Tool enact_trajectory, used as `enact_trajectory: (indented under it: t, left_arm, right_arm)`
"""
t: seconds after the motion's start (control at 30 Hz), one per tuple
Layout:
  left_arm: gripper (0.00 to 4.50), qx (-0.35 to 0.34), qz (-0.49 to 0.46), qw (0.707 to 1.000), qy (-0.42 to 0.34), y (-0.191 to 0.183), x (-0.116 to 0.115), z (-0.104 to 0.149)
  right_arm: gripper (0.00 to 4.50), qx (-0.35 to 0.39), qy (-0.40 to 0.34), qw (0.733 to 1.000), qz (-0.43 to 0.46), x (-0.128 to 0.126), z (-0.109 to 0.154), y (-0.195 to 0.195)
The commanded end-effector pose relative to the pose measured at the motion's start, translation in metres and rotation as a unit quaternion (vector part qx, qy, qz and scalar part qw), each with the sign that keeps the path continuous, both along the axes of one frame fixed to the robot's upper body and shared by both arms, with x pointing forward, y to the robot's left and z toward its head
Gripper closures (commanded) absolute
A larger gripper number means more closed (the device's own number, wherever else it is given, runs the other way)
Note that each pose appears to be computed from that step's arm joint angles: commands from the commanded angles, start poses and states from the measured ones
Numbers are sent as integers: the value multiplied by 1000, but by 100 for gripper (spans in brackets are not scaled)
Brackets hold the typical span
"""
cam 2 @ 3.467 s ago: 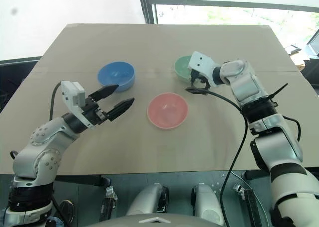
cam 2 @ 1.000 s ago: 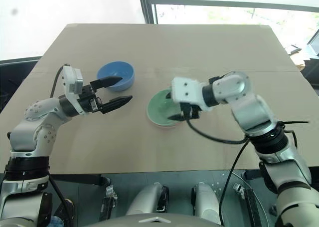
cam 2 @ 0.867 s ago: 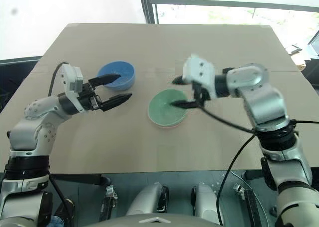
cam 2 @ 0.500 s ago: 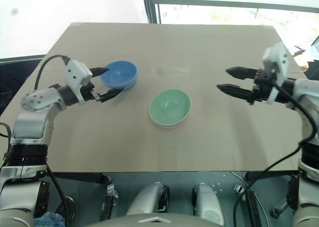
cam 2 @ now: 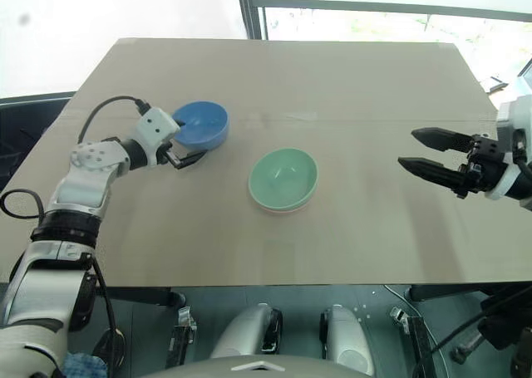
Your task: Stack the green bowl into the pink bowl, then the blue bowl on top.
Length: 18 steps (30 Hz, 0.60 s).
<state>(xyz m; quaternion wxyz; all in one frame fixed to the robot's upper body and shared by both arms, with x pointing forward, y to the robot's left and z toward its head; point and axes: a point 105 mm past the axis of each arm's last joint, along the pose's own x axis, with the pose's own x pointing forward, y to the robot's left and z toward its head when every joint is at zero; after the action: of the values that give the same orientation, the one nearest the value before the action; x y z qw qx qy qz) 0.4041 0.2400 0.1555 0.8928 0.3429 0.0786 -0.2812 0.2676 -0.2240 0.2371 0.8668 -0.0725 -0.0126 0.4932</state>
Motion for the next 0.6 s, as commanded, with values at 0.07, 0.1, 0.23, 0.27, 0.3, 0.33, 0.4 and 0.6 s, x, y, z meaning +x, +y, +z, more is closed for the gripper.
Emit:
enact_trajectory:
  t: [0.07,0.1,0.23,0.27,0.3,0.33,0.4,0.6]
  left_arm:
    - [0,20,-11,1000,-16,-5,9,6]
    - [0,21,-11,1000,-14,-6,10,5]
    - [0,26,-12,1000,-9,-10,15,0]
    - [0,26,-12,1000,-8,-11,16,0]
    - [0,27,-11,1000,-8,-12,17,-1]
    - [0,27,-11,1000,-6,-13,17,-3]
    - [0,30,-12,999,-1,-14,18,-5]
    - [115,45,-32,998,6,-20,18,-8]
  right_arm:
    - [114,-12,-34,999,29,-12,14,8]
    - [114,-13,-35,999,32,-12,14,9]
    - [114,-17,-40,999,31,-11,13,10]
    - [114,-18,-39,999,30,-11,12,10]
    - [114,-18,-39,999,30,-11,12,10]
    - [114,-18,-39,999,29,-11,12,10]
    - [114,-18,-40,999,29,-10,12,10]
    - [101,-23,-38,999,28,-9,10,11]
